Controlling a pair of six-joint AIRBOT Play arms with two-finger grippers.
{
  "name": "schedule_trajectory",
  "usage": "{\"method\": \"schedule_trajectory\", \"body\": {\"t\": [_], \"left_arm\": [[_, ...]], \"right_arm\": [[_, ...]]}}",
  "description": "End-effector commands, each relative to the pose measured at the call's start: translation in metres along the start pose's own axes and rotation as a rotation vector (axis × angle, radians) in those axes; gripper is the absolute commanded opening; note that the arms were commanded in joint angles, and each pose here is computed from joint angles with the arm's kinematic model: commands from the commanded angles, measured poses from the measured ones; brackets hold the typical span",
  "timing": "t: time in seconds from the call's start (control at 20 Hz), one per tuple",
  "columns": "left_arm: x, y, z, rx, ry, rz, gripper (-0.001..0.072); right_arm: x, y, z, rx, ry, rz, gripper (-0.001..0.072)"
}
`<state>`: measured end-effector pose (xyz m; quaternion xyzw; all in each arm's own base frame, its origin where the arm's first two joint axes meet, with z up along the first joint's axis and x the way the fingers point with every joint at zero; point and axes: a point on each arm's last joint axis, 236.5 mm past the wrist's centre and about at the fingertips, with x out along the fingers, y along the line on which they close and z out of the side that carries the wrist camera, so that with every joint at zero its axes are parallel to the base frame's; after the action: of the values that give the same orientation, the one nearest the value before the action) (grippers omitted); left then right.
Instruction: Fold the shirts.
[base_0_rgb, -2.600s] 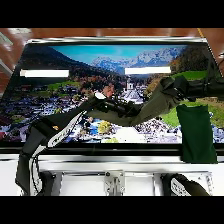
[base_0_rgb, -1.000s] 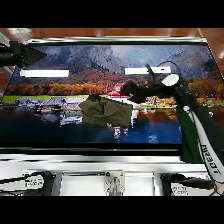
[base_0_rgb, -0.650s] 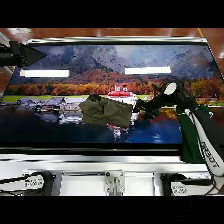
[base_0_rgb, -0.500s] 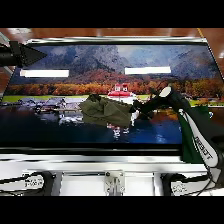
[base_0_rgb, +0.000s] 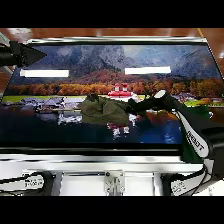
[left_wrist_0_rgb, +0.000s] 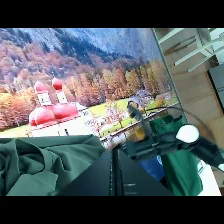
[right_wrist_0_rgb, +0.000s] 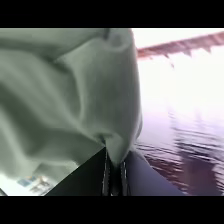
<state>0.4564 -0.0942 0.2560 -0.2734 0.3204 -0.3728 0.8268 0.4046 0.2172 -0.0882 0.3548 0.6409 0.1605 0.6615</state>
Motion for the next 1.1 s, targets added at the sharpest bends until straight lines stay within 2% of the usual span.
{"method": "schedule_trajectory", "body": {"t": [0.0, 0.1, 0.25, 0.4, 0.55, 0.7, 0.9, 1.05], "left_arm": [[0.001, 0.002, 0.000, -0.003, 0.000, 0.001, 0.0037], [0.001, 0.002, 0.000, -0.004, 0.000, 0.001, 0.0037], [0.002, 0.001, -0.001, -0.004, 0.003, -0.002, 0.0037], [0.005, -0.001, -0.002, -0.001, 0.009, -0.008, 0.0038], [0.007, -0.004, -0.005, 0.002, 0.020, -0.015, 0.0037], [0.008, -0.009, -0.012, 0.004, 0.052, -0.030, 0.0038], [0.007, -0.012, -0.021, 0.004, 0.087, -0.046, 0.0037], [0.006, -0.014, -0.024, 0.004, 0.102, -0.052, 0.0037]], "right_arm": [[-0.058, 0.039, 0.028, -0.167, -0.112, 0.074, 0.0058], [-0.133, 0.062, 0.057, -0.191, -0.265, 0.114, 0.0058], [-0.258, 0.067, 0.083, -0.113, -0.512, 0.152, 0.0058], [-0.351, 0.044, 0.071, -0.018, -0.655, 0.126, 0.0058], [-0.407, 0.010, 0.052, 0.078, -0.758, 0.065, 0.0058], [-0.423, -0.046, 0.027, 0.194, -0.731, -0.080, 0.0058], [-0.433, -0.135, -0.024, 0.365, -0.612, -0.399, 0.0059], [-0.454, -0.178, -0.052, 0.487, -0.604, -0.603, 0.0058]]}}
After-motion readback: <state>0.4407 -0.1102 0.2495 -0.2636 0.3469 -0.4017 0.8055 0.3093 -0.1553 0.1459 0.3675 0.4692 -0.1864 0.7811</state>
